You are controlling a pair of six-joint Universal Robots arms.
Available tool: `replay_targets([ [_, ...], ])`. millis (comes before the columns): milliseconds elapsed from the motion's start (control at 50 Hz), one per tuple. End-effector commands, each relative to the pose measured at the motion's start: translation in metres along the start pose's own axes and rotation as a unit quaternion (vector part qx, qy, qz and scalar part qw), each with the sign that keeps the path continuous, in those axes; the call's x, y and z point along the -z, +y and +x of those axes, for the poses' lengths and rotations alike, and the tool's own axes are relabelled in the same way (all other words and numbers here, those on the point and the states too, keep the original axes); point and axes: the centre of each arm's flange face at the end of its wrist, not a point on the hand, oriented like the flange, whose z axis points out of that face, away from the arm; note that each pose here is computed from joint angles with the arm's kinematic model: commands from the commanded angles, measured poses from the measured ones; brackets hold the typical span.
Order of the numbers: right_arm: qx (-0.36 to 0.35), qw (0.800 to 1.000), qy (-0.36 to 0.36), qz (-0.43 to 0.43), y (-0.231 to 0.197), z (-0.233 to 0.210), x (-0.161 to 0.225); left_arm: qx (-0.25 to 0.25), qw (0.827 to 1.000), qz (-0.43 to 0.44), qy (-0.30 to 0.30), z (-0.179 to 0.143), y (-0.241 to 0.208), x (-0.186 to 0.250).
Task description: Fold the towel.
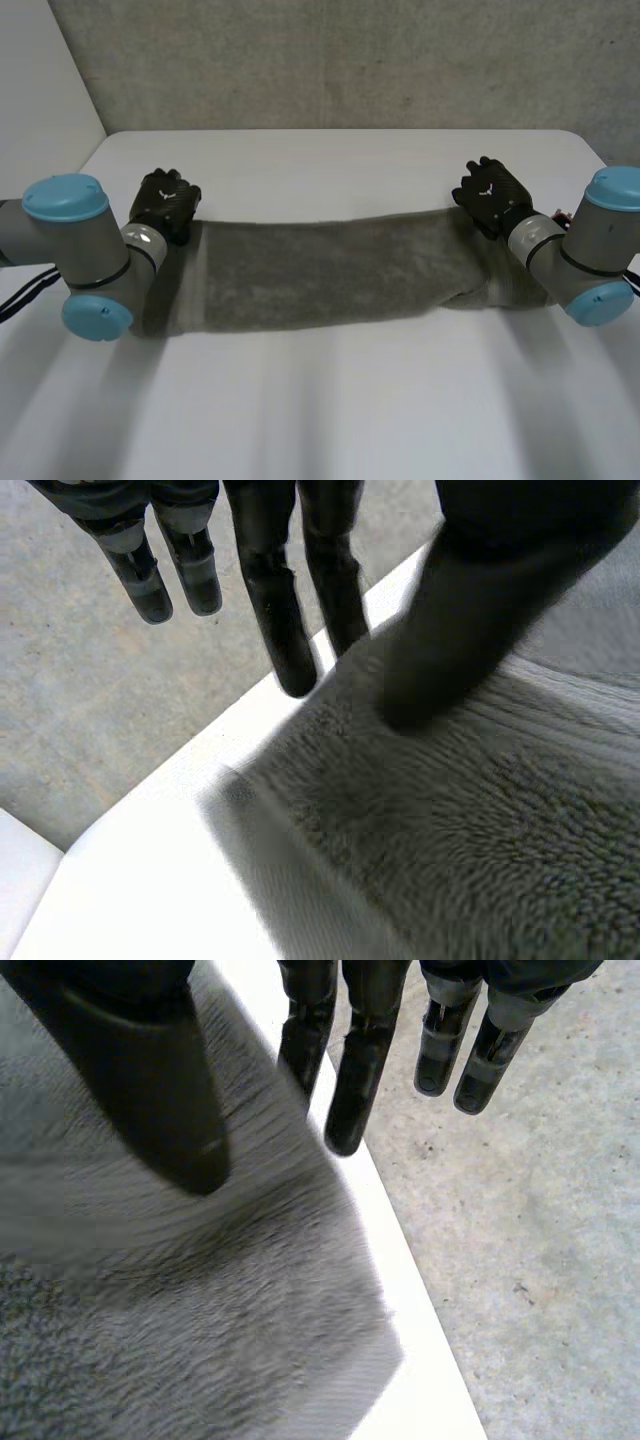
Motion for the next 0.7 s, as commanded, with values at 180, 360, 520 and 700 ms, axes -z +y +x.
replay_targets([
  [180, -0.117, 0.990, 0.033, 0.066, -0.045, 0.032, 0.017, -0.001, 1.000, 0.017, -0.003, 0.005, -0.031, 0.021],
  [360, -0.160, 0.986, 0.017, 0.032, -0.062, 0.039, 0.064, 0.004, 1.000, 0.013, 0.010, 0.010, -0.045, 0.049],
  [520, -0.209, 0.975, -0.017, -0.073, -0.036, 0.030, 0.100, 0.039, 0.999, 0.019, 0.019, 0.008, -0.060, 0.090],
  [700, -0.200, 0.968, -0.044, -0.144, -0.007, 0.017, 0.121, 0.115, 0.992, 0.025, 0.047, 0.013, -0.066, 0.116],
])
